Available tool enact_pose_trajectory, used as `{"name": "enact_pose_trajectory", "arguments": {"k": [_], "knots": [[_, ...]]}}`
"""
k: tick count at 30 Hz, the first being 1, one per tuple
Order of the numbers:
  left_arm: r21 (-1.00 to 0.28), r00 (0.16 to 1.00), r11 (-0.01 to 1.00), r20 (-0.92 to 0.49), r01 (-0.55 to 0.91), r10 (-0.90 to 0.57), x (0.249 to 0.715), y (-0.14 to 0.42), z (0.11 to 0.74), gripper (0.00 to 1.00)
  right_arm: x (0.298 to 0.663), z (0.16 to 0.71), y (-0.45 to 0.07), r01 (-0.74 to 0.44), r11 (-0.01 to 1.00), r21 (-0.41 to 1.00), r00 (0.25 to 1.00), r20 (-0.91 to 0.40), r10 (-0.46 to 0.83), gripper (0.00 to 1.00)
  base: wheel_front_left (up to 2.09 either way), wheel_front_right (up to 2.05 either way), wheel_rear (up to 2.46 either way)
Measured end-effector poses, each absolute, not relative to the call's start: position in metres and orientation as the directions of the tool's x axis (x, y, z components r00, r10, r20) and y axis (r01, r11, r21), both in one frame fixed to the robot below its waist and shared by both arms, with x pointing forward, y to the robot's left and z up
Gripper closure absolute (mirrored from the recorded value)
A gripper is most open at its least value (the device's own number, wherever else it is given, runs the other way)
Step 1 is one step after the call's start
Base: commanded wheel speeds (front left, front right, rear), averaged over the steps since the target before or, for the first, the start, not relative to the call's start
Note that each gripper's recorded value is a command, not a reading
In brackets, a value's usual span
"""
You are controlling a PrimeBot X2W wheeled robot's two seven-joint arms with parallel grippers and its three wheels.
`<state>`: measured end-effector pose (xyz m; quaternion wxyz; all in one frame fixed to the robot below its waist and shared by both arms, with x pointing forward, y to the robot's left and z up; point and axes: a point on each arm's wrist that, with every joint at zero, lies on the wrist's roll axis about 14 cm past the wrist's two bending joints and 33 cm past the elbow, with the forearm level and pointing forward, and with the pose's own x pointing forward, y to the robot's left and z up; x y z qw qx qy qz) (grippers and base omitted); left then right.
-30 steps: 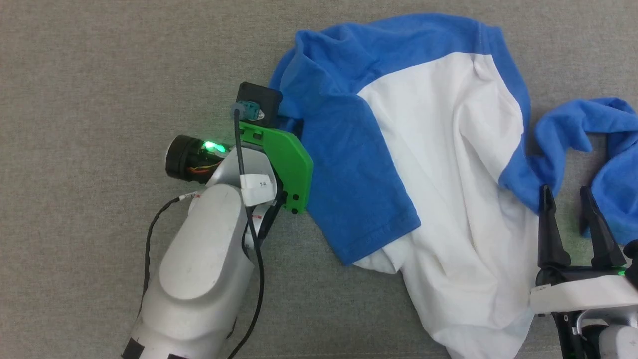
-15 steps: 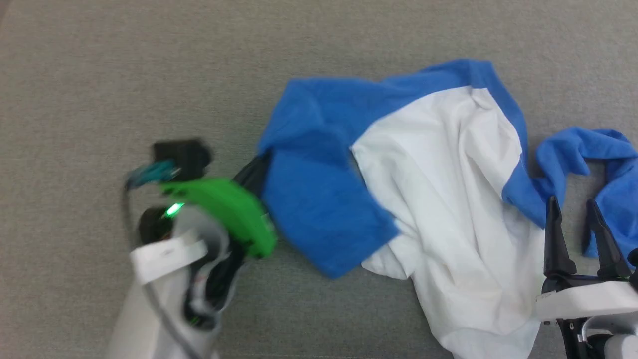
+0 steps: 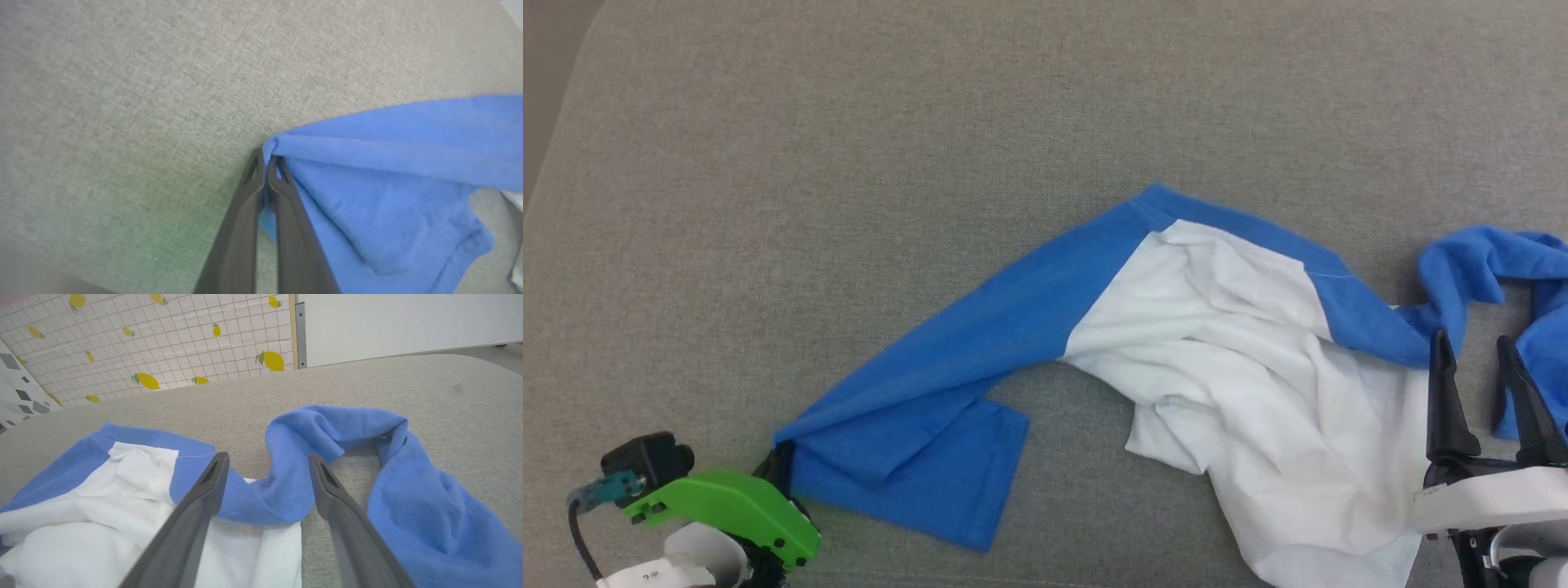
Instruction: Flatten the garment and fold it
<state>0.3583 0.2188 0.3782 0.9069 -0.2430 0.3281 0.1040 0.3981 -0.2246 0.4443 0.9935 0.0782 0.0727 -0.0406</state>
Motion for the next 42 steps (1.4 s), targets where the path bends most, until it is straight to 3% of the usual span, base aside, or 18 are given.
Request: {"name": "enact_pose_trajectory", "arguments": {"k": [6,12,13,21,28,37,42], "knots": [[-0.272,0.752,0.858,-0.635,-0.435,0.180,0.351,0.250,0.375,1.00,0.396,0.450,-0.224,0.088,0.985,0.146,0.988,-0.141,-0.067,0.00,0.00,0.00,0.00],[-0.242,0.768,0.870,-0.605,-0.429,0.211,0.353,0.258,0.384,1.00,0.390,0.451,-0.223,0.085,0.985,0.148,0.987,-0.146,-0.063,0.00,0.00,0.00,0.00],[-0.259,0.792,0.878,-0.579,-0.402,0.192,0.359,0.252,0.392,0.00,0.390,0.450,-0.221,0.080,0.985,0.151,0.987,-0.147,-0.058,0.00,0.00,0.00,0.00],[-0.353,0.916,0.923,-0.401,-0.156,0.002,0.394,0.204,0.458,0.00,0.387,0.448,-0.220,0.080,0.985,0.156,0.986,-0.155,-0.056,0.00,0.00,0.00,0.00],[-0.246,0.944,0.969,-0.315,0.015,-0.095,0.419,0.172,0.485,0.00,0.386,0.439,-0.219,0.084,0.983,0.162,0.982,-0.179,-0.054,0.00,0.00,0.00,0.00],[-0.029,0.814,0.955,-0.515,0.296,-0.268,0.436,0.120,0.425,0.00,0.392,0.424,-0.217,0.085,0.983,0.160,0.975,-0.216,-0.050,0.00,0.00,0.00,0.00],[-0.023,0.699,0.925,-0.647,0.379,-0.303,0.431,0.112,0.387,0.00,0.395,0.421,-0.220,0.094,0.983,0.156,0.973,-0.222,-0.058,0.00,0.00,0.00,0.00]]}}
